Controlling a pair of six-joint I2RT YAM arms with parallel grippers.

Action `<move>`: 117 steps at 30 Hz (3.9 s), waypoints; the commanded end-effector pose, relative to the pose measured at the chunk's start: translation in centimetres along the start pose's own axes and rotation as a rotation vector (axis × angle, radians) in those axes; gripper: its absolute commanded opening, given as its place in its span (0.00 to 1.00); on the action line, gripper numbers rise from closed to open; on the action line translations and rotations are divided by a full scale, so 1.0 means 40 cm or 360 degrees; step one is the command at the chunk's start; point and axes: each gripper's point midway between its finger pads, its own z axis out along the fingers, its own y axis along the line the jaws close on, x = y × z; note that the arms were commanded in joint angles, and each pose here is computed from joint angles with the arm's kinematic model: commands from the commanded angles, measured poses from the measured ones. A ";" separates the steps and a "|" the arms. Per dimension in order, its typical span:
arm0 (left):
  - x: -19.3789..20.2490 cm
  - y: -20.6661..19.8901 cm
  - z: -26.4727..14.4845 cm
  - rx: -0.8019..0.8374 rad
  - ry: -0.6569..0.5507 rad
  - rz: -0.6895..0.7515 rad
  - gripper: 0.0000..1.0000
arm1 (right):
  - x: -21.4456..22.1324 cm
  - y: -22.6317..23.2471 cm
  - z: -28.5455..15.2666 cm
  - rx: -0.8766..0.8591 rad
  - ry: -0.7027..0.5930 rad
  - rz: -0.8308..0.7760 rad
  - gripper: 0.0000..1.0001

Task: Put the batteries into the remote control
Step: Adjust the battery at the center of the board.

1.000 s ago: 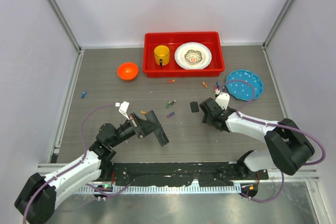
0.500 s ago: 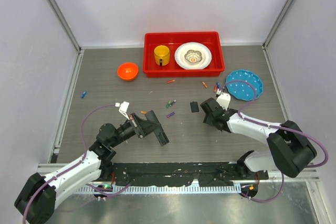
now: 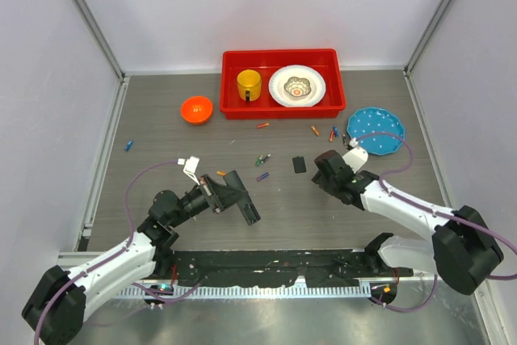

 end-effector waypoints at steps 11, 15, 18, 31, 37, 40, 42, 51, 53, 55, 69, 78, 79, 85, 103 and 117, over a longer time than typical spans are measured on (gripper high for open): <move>-0.012 -0.030 0.011 0.0056 -0.0033 0.0020 0.00 | -0.088 -0.009 -0.022 0.0243 -0.0257 0.0908 0.01; -0.013 -0.032 0.010 0.0056 -0.0039 0.0020 0.00 | -0.068 -0.044 -0.005 0.0318 -0.0272 0.0884 0.01; -0.009 -0.025 0.010 0.0041 -0.0033 0.0015 0.00 | -0.056 -0.056 0.000 0.0339 -0.0264 0.0884 0.01; -0.005 -0.023 0.010 0.0041 -0.0024 0.0020 0.00 | -0.074 0.120 -0.013 -0.0167 -0.0086 -0.0180 0.01; -0.002 -0.023 0.001 0.0048 -0.0031 0.0025 0.00 | -0.034 0.175 -0.026 -0.0376 0.0203 -0.1111 0.01; -0.003 -0.023 -0.003 0.0043 -0.0040 0.0037 0.00 | 0.001 0.169 -0.038 -0.0394 0.0291 -0.1518 0.01; -0.003 -0.019 -0.005 0.0031 -0.0042 0.0046 0.00 | 0.039 0.204 -0.048 -0.0522 0.0271 -0.1693 0.01; -0.001 -0.023 -0.004 0.0031 -0.0019 0.0060 0.00 | 0.072 0.181 -0.025 -0.0492 0.0102 -0.2300 0.01; -0.004 -0.022 -0.003 0.0032 -0.0034 0.0058 0.00 | 0.069 0.180 -0.031 -0.0541 0.0067 -0.2357 0.01; -0.003 -0.024 -0.003 0.0041 -0.0033 0.0053 0.00 | 0.056 0.174 -0.025 -0.0527 0.0063 -0.2389 0.01; 0.002 -0.017 -0.013 0.0033 -0.0042 0.0025 0.00 | 0.112 0.157 0.014 -0.0568 0.0353 -0.2119 0.10; 0.004 -0.020 -0.011 0.0042 -0.0031 0.0028 0.00 | 0.156 0.137 0.039 -0.0467 0.0605 -0.2006 0.16; 0.005 -0.020 -0.012 0.0042 -0.0031 0.0028 0.00 | 0.160 0.137 0.040 -0.0471 0.0612 -0.2003 0.17; 0.007 -0.009 -0.016 0.0016 -0.0035 0.0026 0.00 | 0.157 0.133 0.041 -0.0490 0.0628 -0.1948 0.70; 0.007 0.010 -0.014 -0.0038 -0.0041 0.0019 0.00 | -0.151 0.253 -0.110 -0.0722 -0.0089 -0.0408 0.93; 0.012 0.021 -0.006 -0.0059 -0.0026 0.0008 0.00 | -0.055 0.151 -0.049 -0.0432 0.0010 -0.0169 0.82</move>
